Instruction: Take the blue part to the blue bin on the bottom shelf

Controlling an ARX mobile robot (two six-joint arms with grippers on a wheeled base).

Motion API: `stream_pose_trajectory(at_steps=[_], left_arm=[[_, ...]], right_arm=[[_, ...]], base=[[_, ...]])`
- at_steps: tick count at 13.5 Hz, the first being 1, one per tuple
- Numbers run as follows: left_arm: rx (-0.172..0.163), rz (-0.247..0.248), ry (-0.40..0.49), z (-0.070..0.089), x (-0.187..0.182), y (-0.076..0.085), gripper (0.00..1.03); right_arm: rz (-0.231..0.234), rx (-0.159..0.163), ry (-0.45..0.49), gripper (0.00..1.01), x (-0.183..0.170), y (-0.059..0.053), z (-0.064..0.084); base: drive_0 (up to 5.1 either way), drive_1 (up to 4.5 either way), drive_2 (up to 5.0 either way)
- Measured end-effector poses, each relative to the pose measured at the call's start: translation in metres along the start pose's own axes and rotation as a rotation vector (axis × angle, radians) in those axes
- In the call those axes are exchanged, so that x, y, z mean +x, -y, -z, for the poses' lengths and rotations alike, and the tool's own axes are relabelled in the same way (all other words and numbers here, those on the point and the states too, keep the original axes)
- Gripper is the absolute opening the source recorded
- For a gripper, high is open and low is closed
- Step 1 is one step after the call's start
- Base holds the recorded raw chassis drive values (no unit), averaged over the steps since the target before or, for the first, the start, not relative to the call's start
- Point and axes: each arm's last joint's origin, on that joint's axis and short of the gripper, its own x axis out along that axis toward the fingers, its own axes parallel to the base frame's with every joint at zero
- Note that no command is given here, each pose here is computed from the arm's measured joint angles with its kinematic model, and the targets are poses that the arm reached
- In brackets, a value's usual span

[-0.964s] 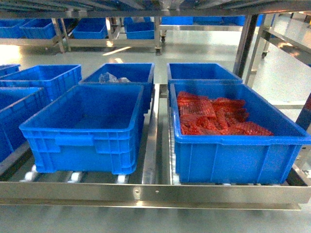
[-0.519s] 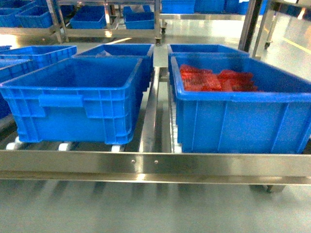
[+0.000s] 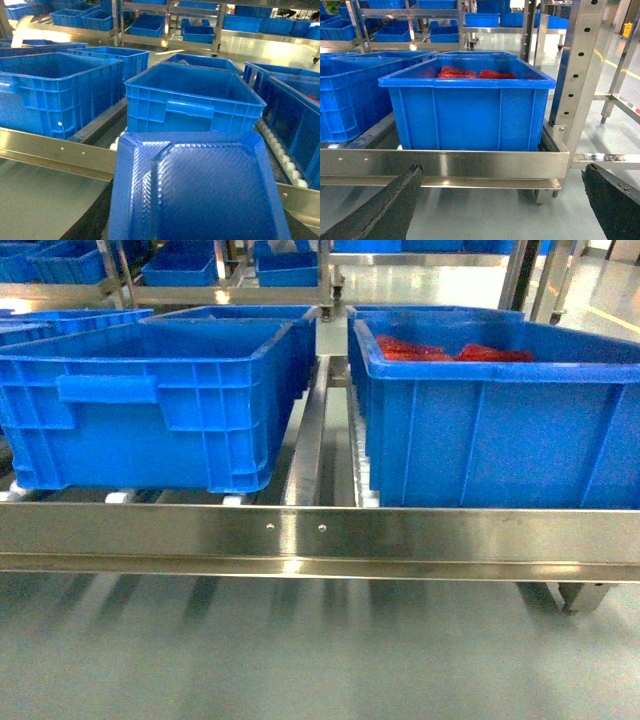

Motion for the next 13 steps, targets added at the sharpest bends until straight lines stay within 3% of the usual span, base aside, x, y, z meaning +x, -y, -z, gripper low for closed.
stream_pose_trajectory(at_steps=[4, 13], left_arm=[[-0.001, 0.000, 0.002, -0.0002, 0.0000, 0.0000, 0.43], [-0.001, 0.000, 0.002, -0.0002, 0.0000, 0.0000, 0.43]], right_arm=[[0.001, 0.000, 0.001, 0.98, 0.0000, 0.0000, -0.0001], [0.000, 0.000, 0.001, 0.98, 0.0000, 0.0000, -0.0001]], base=[[0.0, 0.75, -0.7], [0.0, 4.16, -4.1]])
